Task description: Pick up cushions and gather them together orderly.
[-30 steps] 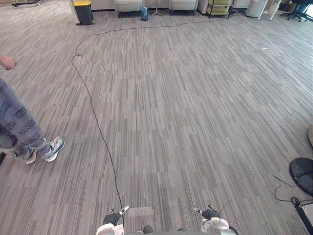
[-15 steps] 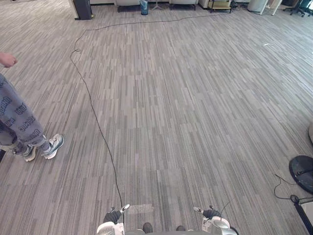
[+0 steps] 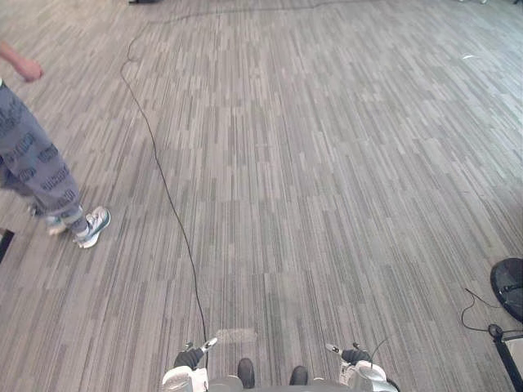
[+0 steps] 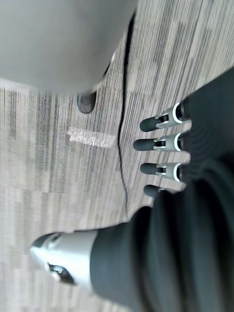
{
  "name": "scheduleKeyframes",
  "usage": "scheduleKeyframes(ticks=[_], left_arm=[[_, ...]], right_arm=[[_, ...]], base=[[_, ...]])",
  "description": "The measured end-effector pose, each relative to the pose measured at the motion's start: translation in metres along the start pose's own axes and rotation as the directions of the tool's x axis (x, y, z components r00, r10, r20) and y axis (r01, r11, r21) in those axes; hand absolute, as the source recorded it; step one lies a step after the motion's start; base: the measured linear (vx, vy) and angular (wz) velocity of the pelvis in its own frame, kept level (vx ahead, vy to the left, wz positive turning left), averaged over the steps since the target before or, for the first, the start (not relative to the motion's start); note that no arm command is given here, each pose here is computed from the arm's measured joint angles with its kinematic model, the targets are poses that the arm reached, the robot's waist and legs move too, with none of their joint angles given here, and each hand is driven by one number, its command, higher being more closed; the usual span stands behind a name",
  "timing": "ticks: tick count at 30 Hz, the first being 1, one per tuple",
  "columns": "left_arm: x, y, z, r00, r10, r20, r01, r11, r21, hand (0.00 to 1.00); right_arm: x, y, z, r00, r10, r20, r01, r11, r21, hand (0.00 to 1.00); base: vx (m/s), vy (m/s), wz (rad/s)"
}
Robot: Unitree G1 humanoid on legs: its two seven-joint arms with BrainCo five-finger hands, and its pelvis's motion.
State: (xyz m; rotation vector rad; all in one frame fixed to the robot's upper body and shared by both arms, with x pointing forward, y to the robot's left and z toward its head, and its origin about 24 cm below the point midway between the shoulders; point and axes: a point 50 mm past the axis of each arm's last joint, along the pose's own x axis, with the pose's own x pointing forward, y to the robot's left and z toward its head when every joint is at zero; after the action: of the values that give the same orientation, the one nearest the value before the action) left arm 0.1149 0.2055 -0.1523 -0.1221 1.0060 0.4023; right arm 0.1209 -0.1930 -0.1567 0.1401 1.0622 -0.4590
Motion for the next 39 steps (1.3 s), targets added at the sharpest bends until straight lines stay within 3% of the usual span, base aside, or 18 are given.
scheduleKeyframes(ticks=[2,8,12,15,18,28,32,39], left_arm=[[0.000,0.001,0.008,0.999,0.012,0.035,-0.009,0.998,-0.066,0.00],[0.000,-0.001,0.022,0.995,0.008,0.100,0.001,0.996,-0.088,0.00],[0.001,0.013,0.023,0.993,0.059,0.100,-0.047,0.992,-0.118,0.00],[0.002,0.015,0.022,0.994,0.063,0.087,-0.056,0.995,-0.082,0.00],[0.003,0.015,0.021,0.997,0.048,0.069,-0.050,0.998,0.034,0.00],[0.002,0.001,0.006,1.000,0.004,0.005,-0.005,0.997,0.079,0.00],[0.001,-0.017,0.006,1.000,-0.018,0.001,0.018,1.000,-0.011,0.00],[0.001,-0.002,0.038,0.989,0.008,0.150,-0.002,0.999,-0.043,0.00]], right_arm=[[-0.001,-0.001,0.001,1.000,-0.002,0.020,0.002,1.000,0.010,0.00],[-0.001,-0.002,0.000,1.000,-0.012,0.012,0.012,1.000,0.007,0.00],[-0.005,0.013,-0.010,1.000,0.020,-0.016,-0.020,0.999,0.032,0.00],[-0.005,0.012,-0.009,1.000,0.020,-0.010,-0.020,0.999,0.035,0.00],[-0.006,0.012,-0.001,0.999,0.027,0.039,-0.028,0.999,0.031,0.00],[0.000,-0.001,0.021,0.995,0.011,0.101,-0.008,0.999,-0.032,0.00],[0.001,-0.004,0.035,0.990,0.002,0.143,0.001,1.000,-0.021,0.00],[-0.005,0.027,0.020,0.992,0.072,0.099,-0.071,0.997,-0.008,0.00]], base=[[0.15,0.083,0.23],[0.26,0.191,-0.01],[0.56,0.336,-0.14],[0.48,0.286,-0.12],[0.51,0.166,0.00],[0.51,-0.021,0.14],[0.73,-0.158,0.28],[0.63,-0.004,-0.19]])
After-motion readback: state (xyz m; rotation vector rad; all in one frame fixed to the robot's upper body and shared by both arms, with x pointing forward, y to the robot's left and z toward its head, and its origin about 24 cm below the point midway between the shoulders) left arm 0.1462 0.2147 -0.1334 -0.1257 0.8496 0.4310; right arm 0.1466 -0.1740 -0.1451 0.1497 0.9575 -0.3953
